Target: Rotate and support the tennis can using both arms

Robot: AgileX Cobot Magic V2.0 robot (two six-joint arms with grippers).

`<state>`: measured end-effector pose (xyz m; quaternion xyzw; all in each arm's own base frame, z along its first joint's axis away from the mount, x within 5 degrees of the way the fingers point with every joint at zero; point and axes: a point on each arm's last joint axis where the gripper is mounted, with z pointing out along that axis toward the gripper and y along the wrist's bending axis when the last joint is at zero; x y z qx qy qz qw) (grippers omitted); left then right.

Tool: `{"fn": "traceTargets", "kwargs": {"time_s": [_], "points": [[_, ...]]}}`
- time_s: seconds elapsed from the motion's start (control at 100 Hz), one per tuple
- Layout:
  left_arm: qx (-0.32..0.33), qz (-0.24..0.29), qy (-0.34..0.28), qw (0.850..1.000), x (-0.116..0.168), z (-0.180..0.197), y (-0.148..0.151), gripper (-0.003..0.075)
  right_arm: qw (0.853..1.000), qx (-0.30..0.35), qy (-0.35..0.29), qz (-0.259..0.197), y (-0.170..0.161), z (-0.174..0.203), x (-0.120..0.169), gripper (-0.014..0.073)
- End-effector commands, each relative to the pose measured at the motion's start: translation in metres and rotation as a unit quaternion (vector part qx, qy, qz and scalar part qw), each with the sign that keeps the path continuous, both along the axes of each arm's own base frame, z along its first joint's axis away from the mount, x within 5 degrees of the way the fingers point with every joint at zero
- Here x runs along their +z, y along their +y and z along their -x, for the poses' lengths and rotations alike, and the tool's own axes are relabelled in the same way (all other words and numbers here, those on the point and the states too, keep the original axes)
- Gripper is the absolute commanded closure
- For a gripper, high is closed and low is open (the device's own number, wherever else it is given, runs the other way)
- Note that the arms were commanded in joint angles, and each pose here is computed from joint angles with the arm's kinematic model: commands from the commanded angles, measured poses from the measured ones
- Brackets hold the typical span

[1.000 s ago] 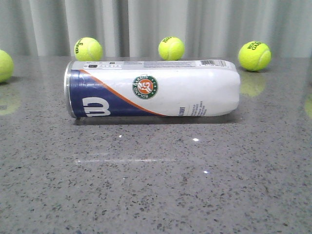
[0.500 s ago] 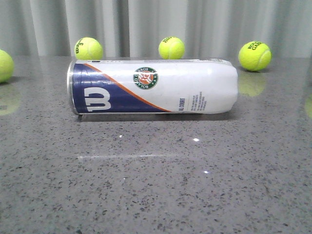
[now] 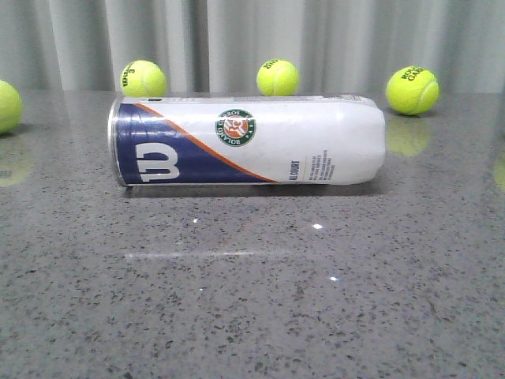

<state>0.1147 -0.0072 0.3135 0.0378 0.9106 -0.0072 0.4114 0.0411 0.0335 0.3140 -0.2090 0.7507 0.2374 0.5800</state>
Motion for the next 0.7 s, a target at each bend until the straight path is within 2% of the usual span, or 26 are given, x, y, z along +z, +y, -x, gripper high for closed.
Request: {"fn": "traceTargets", "kwargs": {"time_s": [0.0,0.08,0.13,0.44,0.56,0.69], "points": [[0.000,0.007,0.000,1.000,0.014,-0.016,-0.002,0.0428,0.999,-0.005,-0.045,-0.023,-0.001,-0.001,0.015,0.0651],[0.000,0.006,0.029,1.000,0.014,-0.027,-0.003,0.0311,0.999,-0.005,-0.045,-0.023,-0.001,-0.001,0.015,0.0651],[-0.001,0.014,0.044,0.999,0.014,-0.034,-0.004,0.0286,0.999,-0.005,-0.045,-0.023,-0.001,-0.001,0.015,0.0651],[-0.030,0.135,0.097,0.986,0.019,-0.075,-0.027,0.0286,0.999,-0.005,-0.045,-0.023,-0.001,-0.001,0.015,0.0651],[-0.073,0.178,0.113,0.975,0.019,-0.086,-0.039,0.0286,0.999,-0.005,-0.045,-0.023,-0.001,-0.001,0.015,0.0651],[-0.115,0.243,0.117,0.956,0.018,-0.096,-0.052,0.0286,0.999,-0.005,-0.045,-0.023,-0.001,-0.001,0.015,0.0651]]}}
